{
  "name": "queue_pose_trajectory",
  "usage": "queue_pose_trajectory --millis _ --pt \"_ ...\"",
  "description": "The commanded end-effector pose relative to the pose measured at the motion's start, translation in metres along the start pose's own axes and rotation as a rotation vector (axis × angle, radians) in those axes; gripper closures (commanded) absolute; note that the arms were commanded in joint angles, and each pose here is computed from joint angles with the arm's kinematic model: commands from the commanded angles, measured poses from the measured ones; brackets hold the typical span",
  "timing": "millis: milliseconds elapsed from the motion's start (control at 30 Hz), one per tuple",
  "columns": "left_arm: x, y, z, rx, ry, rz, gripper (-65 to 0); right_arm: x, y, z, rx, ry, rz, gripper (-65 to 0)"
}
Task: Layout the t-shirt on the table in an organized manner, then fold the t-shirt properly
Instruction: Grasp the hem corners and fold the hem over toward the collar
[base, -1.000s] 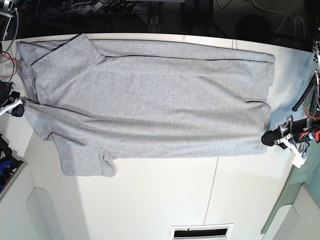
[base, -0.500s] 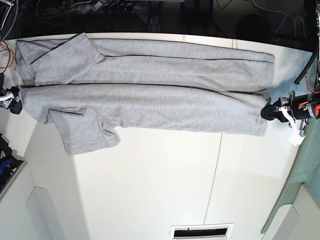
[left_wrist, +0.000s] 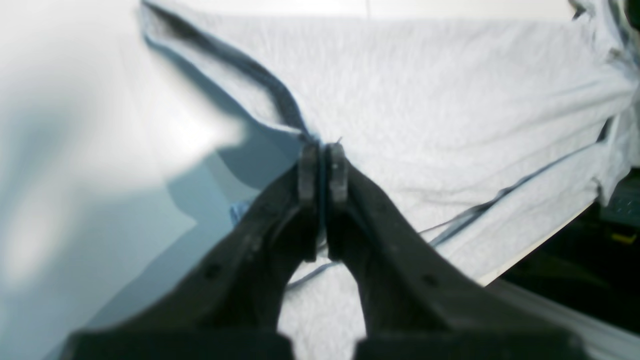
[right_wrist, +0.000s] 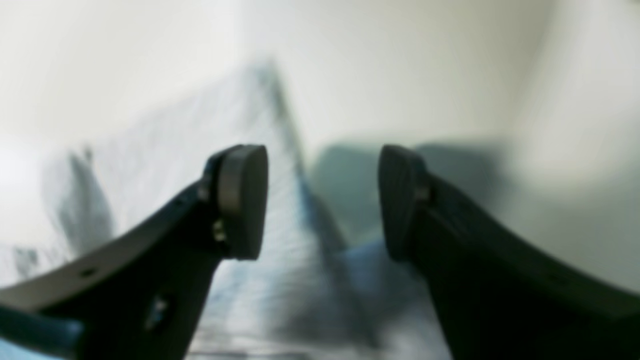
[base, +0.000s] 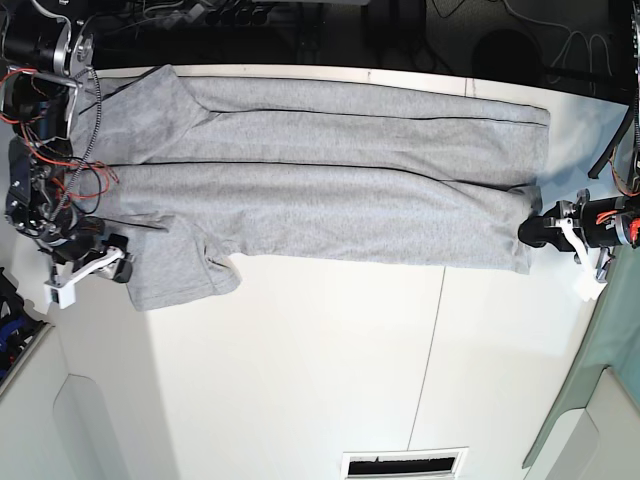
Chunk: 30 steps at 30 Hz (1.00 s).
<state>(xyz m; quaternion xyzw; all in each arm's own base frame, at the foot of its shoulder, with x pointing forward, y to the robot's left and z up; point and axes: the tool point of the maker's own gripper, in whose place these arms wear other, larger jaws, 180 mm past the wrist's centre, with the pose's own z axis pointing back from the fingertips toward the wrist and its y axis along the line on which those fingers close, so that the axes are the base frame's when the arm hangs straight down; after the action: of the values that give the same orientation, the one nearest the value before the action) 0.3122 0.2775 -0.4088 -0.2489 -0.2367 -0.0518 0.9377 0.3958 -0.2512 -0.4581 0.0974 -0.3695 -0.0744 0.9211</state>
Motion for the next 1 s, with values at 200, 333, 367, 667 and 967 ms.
queue_pose_trajectory --millis 200,333,367,667,967 --pt "0.019 0.002 0.012 0.004 -0.046 -0.025 0.0 0.001 0.029 -0.009 0.128 0.003 0.032 -33.6" --pt "0.019 0.002 0.012 0.004 -0.044 -0.026 0.0 -0.001 0.038 -0.011 0.145 0.008 0.028 -11.6" --pt "0.019 0.002 0.012 0.004 -0.045 -0.026 0.0 -0.001 0.04 -0.011 0.148 0.006 0.029 -4.1" --pt "0.019 -0.009 0.017 -0.045 -0.041 -0.017 0.0 0.021 0.042 0.012 0.157 0.028 0.078 0.0" --pt "0.008 -0.036 0.057 -0.061 0.025 -0.204 0.0 0.039 0.024 0.086 0.156 -0.084 0.178 0.0"
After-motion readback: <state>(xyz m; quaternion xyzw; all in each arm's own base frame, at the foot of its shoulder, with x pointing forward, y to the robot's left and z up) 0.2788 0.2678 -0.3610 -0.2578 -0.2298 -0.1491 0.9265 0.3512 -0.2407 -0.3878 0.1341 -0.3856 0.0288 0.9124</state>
